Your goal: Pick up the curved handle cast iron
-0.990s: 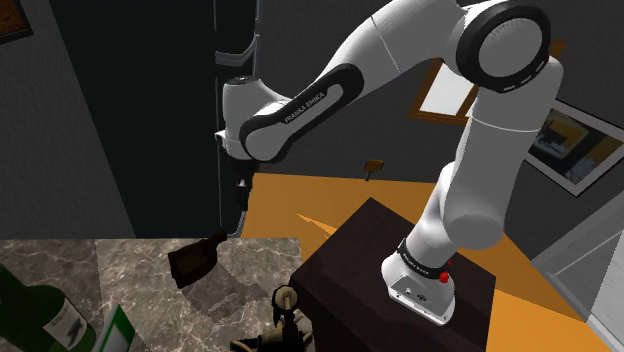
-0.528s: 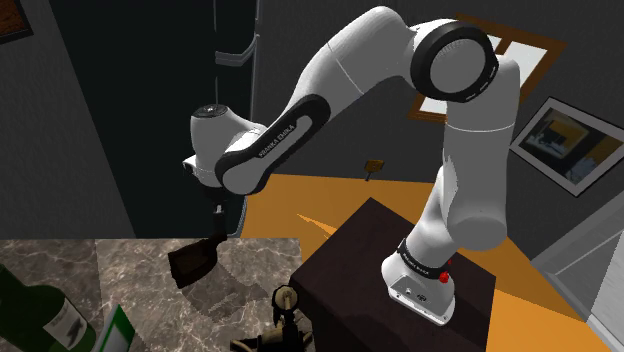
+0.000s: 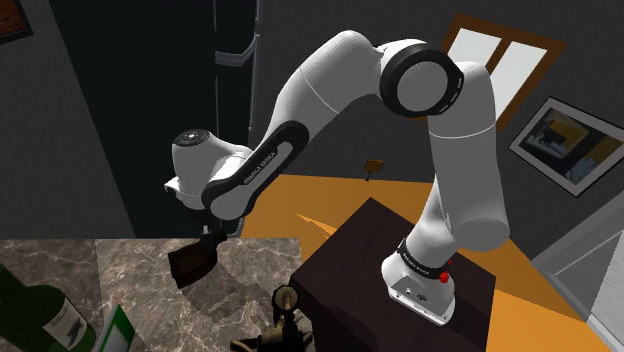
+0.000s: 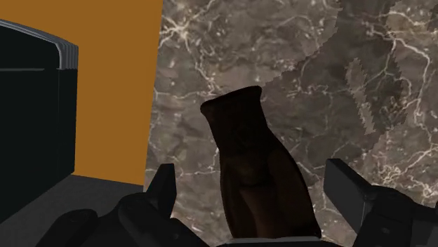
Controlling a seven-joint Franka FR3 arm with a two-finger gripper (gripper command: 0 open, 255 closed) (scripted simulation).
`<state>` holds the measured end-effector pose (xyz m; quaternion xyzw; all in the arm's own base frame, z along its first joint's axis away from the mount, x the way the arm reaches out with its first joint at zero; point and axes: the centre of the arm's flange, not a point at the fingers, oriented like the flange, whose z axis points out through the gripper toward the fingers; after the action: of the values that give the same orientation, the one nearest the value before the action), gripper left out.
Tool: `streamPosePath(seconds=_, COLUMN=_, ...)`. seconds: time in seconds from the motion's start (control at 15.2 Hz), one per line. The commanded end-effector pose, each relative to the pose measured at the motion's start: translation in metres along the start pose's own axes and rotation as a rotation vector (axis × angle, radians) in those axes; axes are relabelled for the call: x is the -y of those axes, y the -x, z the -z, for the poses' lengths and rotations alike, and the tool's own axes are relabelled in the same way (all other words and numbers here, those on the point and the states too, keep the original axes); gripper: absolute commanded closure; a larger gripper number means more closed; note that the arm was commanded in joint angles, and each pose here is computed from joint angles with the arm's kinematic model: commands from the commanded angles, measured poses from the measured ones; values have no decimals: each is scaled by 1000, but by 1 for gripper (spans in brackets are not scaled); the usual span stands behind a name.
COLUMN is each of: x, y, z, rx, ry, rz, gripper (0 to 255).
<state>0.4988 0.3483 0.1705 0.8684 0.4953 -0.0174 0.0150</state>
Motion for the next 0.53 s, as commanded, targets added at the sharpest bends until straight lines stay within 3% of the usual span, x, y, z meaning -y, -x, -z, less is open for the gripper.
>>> streamPosePath(seconds=0.0, x=1, y=0, z=-11, rx=0, ry=0, rz=1, gripper=0)
streamPosePath(seconds=0.26, x=1, y=-1, z=-24, rx=0, ry=0, rz=1, gripper=0)
streamPosePath(seconds=0.33, x=0, y=-1, z=-24, rx=0, ry=0, rz=1, gripper=255)
streamPosePath(seconds=0.46, x=0, y=-1, z=-24, rx=0, ry=0, rz=1, gripper=255)
